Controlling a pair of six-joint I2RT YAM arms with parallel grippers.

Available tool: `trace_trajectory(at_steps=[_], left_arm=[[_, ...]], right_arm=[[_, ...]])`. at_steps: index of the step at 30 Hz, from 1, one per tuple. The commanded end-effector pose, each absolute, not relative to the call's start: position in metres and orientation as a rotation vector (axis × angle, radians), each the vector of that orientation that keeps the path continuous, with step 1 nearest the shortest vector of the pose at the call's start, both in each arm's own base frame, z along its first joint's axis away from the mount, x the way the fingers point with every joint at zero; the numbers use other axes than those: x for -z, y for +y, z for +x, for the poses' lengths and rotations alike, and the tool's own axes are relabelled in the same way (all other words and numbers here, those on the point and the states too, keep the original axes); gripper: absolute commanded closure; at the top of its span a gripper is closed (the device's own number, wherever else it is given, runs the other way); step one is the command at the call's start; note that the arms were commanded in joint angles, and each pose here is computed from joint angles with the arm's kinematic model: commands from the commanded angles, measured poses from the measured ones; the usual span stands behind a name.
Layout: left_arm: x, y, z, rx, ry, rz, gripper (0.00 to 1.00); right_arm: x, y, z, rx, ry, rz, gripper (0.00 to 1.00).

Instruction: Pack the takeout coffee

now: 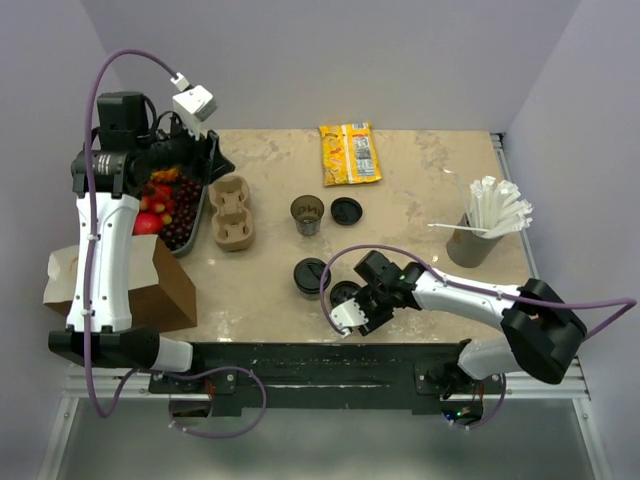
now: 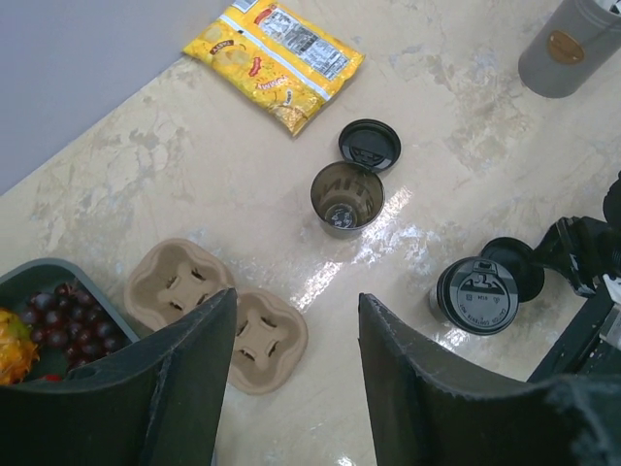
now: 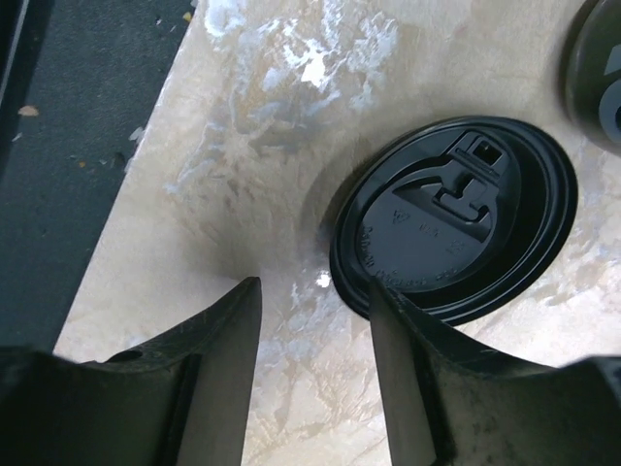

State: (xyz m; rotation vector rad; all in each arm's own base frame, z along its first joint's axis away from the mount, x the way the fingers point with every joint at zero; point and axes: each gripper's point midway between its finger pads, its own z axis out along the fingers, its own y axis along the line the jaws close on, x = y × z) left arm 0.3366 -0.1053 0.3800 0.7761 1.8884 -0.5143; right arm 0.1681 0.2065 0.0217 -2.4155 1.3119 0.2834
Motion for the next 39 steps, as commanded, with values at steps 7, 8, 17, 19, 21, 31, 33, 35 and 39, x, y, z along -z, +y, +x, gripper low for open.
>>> trace_trajectory(at_steps=[7, 8, 17, 19, 21, 31, 33, 35, 39], left_arm=[[-0.386, -0.099, 0.331, 0.489, 1.87, 0.746, 0.42], [-0.386, -0.1, 0.332, 0.489, 1.867, 0.747, 0.42], [-0.387, -0.107, 0.341, 0.543, 1.845, 0.762, 0.42], [-0.392, -0.109, 0.345, 0.548, 1.824, 0.771, 0.42], [-0.396, -0.11, 0.353, 0.556, 1.815, 0.771, 0.42], [-0.385, -0.108, 0.39, 0.541, 1.792, 0.693, 0.36], [-0.382, -0.109, 0.394, 0.553, 1.8, 0.689, 0.36], [-0.381, -0.106, 0.398, 0.526, 1.798, 0.7, 0.35], [-0.372, -0.1, 0.409, 0.484, 1.823, 0.705, 0.34]], right_arm=[[-0.018, 0.23, 0.179, -0.238, 1.229, -2.382, 0.65], [-0.017, 0.229, 0.178, -0.236, 1.229, -2.388, 0.67], [-0.026, 0.201, 0.168, -0.185, 1.334, -2.396, 1.0], [-0.043, 0.196, 0.17, -0.143, 1.349, -2.35, 1.0], [-0.058, 0.189, 0.17, -0.119, 1.38, -2.321, 1.0], [-0.109, 0.223, 0.279, 0.026, 1.523, -2.018, 1.0], [-0.106, 0.23, 0.325, 0.002, 1.629, -1.945, 1.0], [-0.125, 0.237, 0.368, 0.021, 1.628, -1.871, 1.0], [-0.112, 0.247, 0.412, 0.032, 1.622, -1.879, 1.0]])
